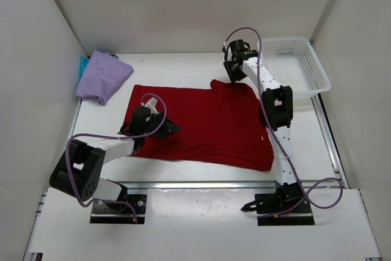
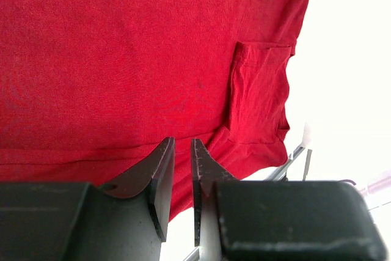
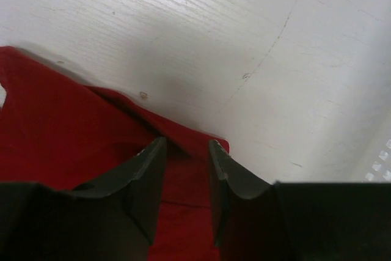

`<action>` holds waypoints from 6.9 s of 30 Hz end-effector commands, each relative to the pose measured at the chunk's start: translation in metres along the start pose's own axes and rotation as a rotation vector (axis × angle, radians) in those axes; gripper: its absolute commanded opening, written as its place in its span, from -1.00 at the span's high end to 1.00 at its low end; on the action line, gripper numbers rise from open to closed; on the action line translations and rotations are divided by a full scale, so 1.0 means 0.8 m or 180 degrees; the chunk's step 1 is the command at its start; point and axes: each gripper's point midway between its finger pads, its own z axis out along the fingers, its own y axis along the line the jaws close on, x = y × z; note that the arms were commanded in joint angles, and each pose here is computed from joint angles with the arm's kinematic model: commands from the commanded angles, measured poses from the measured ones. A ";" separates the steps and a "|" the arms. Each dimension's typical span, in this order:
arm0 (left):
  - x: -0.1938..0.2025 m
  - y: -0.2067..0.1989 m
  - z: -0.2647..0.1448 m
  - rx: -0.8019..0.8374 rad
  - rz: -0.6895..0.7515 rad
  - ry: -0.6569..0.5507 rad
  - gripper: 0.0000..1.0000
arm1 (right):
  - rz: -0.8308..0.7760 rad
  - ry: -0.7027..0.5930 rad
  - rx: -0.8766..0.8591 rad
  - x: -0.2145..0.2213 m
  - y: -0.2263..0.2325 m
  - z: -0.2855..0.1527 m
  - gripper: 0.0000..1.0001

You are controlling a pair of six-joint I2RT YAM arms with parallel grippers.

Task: Fold and stack the t-shirts
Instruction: Fold the flattened tshirt in 1/3 of the way, then grap the side of the flattened tshirt furthest away from the robot with both arms

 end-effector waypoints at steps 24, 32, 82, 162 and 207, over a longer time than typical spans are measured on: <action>0.000 -0.004 -0.002 0.0078 -0.0025 -0.0016 0.45 | 0.0985 -0.0800 -0.0268 -0.086 -0.063 -0.082 1.00; -0.005 -0.007 -0.014 0.0137 -0.0110 -0.0098 0.47 | 0.1455 -0.0189 0.0059 -0.006 -0.114 -0.050 1.00; -0.093 0.152 -0.099 -0.0904 -0.1037 -0.0715 0.37 | 0.1612 -0.0797 -0.0892 0.107 0.079 -0.173 0.76; -0.360 0.152 -0.047 -0.1522 -0.0241 -0.1312 1.00 | 0.2006 -0.0599 -0.0412 -0.056 -0.047 0.064 0.24; -0.351 0.103 -0.075 -0.0949 -0.0346 -0.1572 1.00 | 0.1594 -0.0843 -0.0928 -0.103 -0.037 -0.092 1.00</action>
